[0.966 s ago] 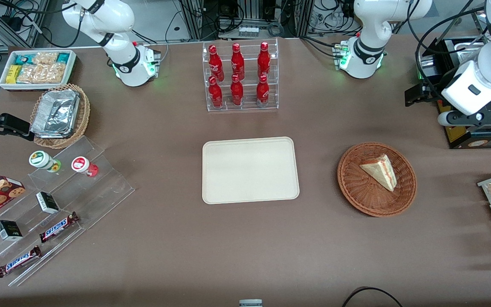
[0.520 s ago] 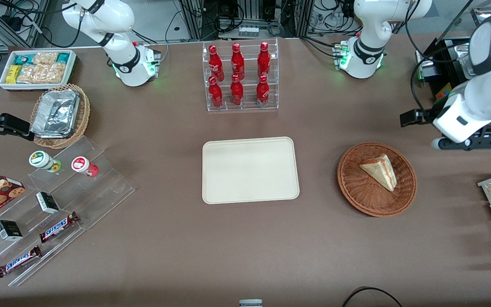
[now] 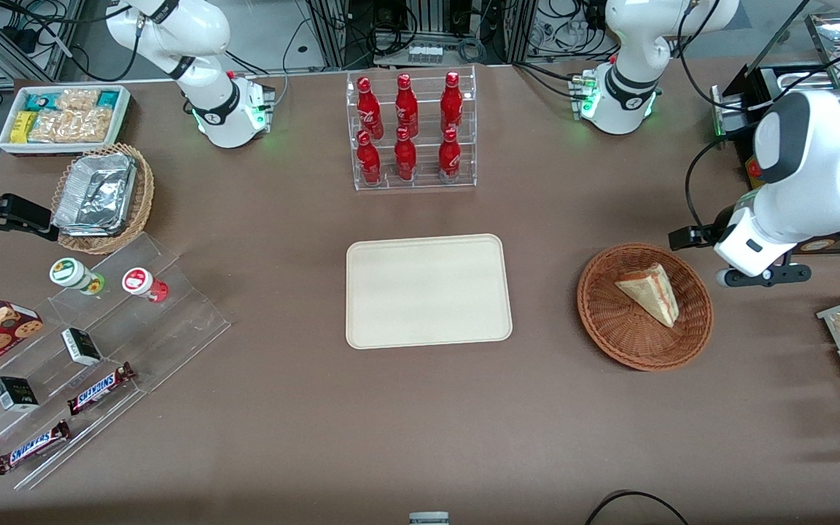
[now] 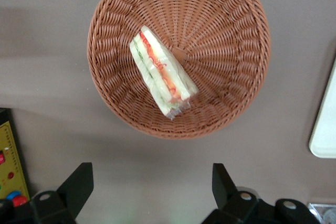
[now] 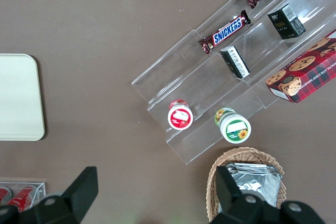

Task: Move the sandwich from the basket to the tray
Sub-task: 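Move the open left gripper down over the sandwich in the wicker basket, then close the left gripper on the wrapped sandwich's crust end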

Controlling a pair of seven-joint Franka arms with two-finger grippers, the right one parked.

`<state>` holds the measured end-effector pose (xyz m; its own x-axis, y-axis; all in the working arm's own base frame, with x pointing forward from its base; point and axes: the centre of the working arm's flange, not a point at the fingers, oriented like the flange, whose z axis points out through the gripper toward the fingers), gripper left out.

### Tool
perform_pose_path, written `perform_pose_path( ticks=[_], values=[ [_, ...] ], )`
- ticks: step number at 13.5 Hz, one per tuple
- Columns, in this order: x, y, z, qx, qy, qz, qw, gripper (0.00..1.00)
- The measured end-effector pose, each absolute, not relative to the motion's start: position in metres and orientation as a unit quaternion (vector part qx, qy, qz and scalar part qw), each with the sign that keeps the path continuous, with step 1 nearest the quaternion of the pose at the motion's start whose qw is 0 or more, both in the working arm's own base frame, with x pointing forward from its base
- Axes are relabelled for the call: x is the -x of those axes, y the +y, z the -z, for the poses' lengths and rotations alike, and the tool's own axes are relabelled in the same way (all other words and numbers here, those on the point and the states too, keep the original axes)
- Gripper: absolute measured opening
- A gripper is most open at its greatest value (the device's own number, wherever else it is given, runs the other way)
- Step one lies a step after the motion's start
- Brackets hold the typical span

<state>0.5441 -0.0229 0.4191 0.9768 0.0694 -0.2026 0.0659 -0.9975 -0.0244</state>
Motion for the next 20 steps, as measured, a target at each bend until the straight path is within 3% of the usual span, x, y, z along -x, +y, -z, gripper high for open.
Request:
perform_pose_path(
  ticks=[6, 13, 20],
  values=[
    [-0.534, -0.016, -0.365, 0.992, -0.108, -0.067, 0.01, 1.0],
    [-0.541, -0.026, -0.327, 0.938, -0.341, -0.054, 0.021, 1.0],
    [-0.546, -0.028, -0.308, 0.931, -0.362, -0.048, 0.019, 1.0]
  ],
)
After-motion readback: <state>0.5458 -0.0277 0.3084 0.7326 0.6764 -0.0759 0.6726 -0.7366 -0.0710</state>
